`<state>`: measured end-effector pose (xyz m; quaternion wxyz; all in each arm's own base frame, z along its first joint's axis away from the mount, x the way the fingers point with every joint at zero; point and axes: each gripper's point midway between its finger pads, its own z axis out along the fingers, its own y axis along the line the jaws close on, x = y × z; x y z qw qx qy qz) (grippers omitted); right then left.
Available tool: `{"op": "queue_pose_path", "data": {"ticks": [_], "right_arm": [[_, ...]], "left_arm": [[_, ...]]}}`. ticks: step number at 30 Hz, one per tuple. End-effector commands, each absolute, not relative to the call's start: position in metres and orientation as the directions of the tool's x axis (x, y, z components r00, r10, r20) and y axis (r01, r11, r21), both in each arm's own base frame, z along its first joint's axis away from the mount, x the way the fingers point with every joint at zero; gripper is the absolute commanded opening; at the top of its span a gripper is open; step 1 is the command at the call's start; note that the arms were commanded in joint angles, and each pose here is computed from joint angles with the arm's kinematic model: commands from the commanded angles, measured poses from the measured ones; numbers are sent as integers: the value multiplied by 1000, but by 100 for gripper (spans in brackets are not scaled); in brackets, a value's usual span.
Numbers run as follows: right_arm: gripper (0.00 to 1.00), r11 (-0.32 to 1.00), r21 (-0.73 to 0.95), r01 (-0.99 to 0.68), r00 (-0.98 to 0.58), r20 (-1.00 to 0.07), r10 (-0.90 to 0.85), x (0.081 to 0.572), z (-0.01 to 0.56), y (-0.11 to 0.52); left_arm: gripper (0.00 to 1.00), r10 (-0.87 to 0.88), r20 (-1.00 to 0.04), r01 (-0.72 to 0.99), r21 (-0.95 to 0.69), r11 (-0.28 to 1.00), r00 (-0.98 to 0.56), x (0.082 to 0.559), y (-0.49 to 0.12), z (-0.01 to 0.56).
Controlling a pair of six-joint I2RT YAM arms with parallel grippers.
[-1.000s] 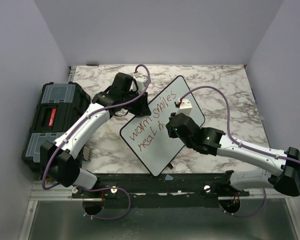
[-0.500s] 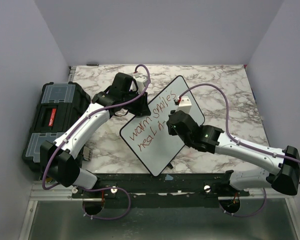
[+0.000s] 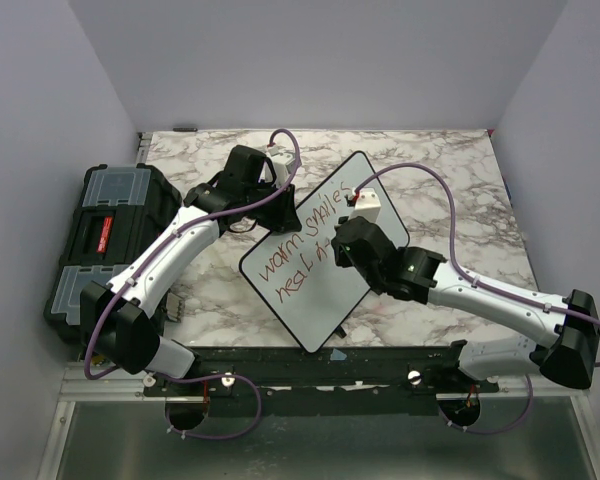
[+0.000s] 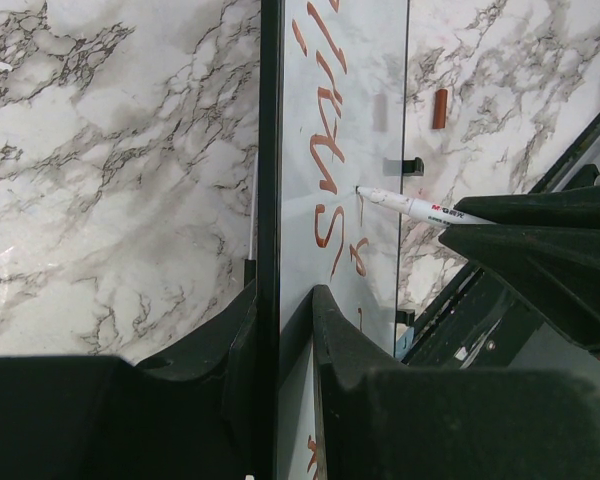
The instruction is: Write a sentence on the whiteboard
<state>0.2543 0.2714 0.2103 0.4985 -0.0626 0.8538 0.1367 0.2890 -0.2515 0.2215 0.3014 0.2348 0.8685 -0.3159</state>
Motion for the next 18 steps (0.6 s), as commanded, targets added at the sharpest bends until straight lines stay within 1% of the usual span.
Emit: {"op": "queue_pose_path", "data": {"ticks": [1,9,18], "right_arm": [[1,930,218,-295,-509,-860,40,253,213,288],[1,911,240,-334,-533,-846,28,243,209,290],[1,912,247,-329,-569,-822,17,234,192,284]], "left_arm": [[0,264,-704,622,-313,718,-660,293,-240,219],[0,265,-706,624,-312,717,-657,293,-240,220],[0,265,-705,623,-311,718,-658,293,-239,220]]}}
